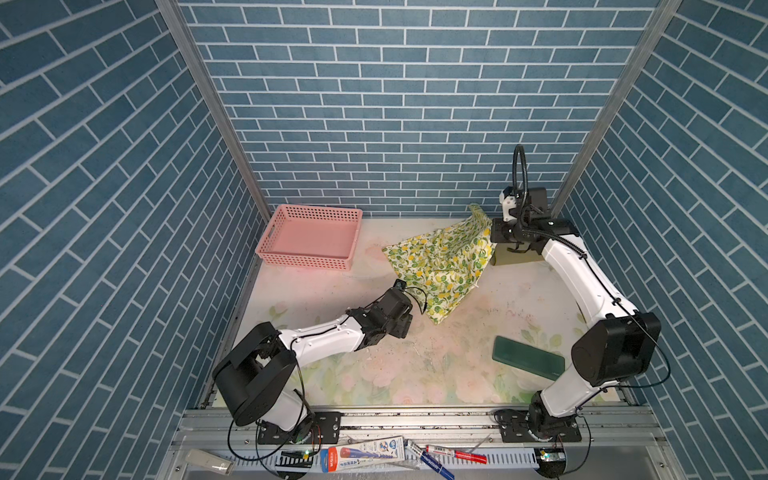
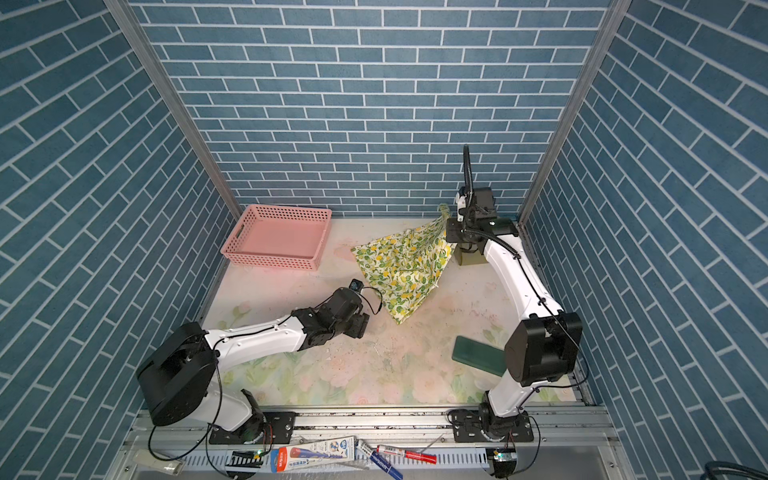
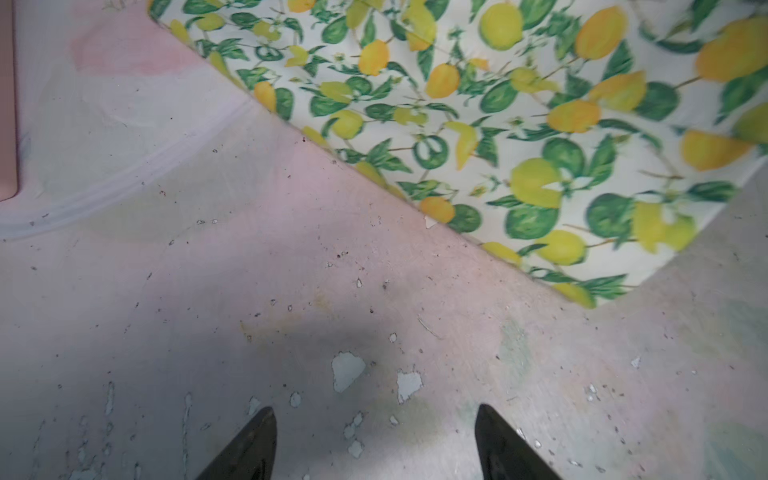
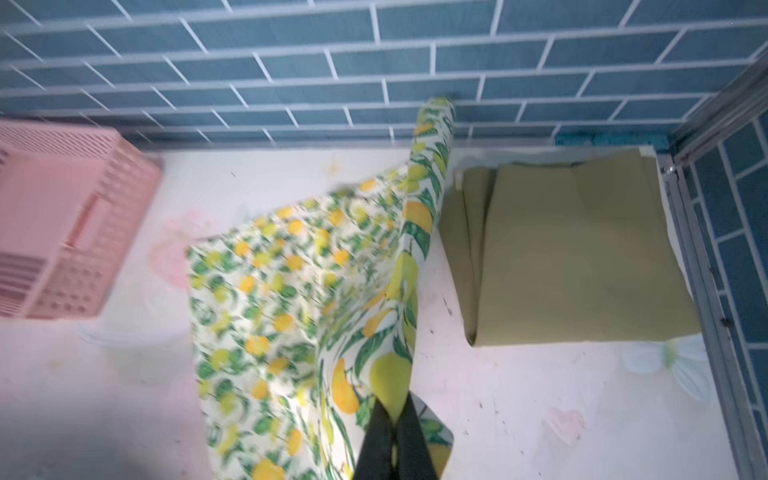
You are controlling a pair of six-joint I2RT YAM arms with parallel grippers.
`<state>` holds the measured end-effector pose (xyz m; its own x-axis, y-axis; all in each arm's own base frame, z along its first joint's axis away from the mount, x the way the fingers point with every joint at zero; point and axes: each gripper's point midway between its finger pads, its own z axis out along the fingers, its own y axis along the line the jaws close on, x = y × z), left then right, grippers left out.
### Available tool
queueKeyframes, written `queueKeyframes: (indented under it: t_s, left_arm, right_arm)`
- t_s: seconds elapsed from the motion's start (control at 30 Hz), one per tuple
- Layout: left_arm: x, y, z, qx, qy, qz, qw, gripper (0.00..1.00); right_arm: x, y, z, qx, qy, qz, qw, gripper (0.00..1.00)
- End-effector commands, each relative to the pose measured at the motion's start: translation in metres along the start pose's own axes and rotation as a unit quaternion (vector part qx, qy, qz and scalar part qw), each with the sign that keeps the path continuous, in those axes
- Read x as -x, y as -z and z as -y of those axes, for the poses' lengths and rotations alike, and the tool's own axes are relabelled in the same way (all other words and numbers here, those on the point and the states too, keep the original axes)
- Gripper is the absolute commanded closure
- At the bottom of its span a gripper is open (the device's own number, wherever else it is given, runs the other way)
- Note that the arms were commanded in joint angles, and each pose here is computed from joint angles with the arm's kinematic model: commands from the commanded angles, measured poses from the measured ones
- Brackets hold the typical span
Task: Fold and stack the skirts
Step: 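Lift the skirt with both grippers, raising it toward the far wall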
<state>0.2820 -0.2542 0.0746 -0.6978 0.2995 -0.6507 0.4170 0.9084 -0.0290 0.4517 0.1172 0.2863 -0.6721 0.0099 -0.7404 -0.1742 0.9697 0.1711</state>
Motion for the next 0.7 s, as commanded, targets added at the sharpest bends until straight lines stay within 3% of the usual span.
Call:
queueKeyframes:
  t_s: [0.0, 0.33, 0.53, 0.67]
  left_arm:
    - [0.007, 0.003, 0.003, -0.009, 0.006, 0.018, 1.0, 0.24]
    - [0.024, 0.008, 0.049, -0.101, 0.003, 0.067, 0.993, 0.21]
    - [0.04, 0.013, 0.087, -0.181, 0.052, 0.101, 0.977, 0.2]
    - [0.049, 0.022, 0.091, -0.173, 0.039, 0.146, 0.973, 0.19]
  right_arm:
    - [0.012, 0.02, -0.025, 0.046, -0.054, 0.001, 0.997, 1.0]
    - [0.077, 0.078, -0.103, 0.128, -0.058, 0.089, 0.986, 1.0]
    - [0.091, 0.087, -0.118, 0.14, -0.075, 0.117, 0.98, 1.0]
    - [0.095, 0.089, -0.122, 0.139, -0.08, 0.125, 0.979, 1.0]
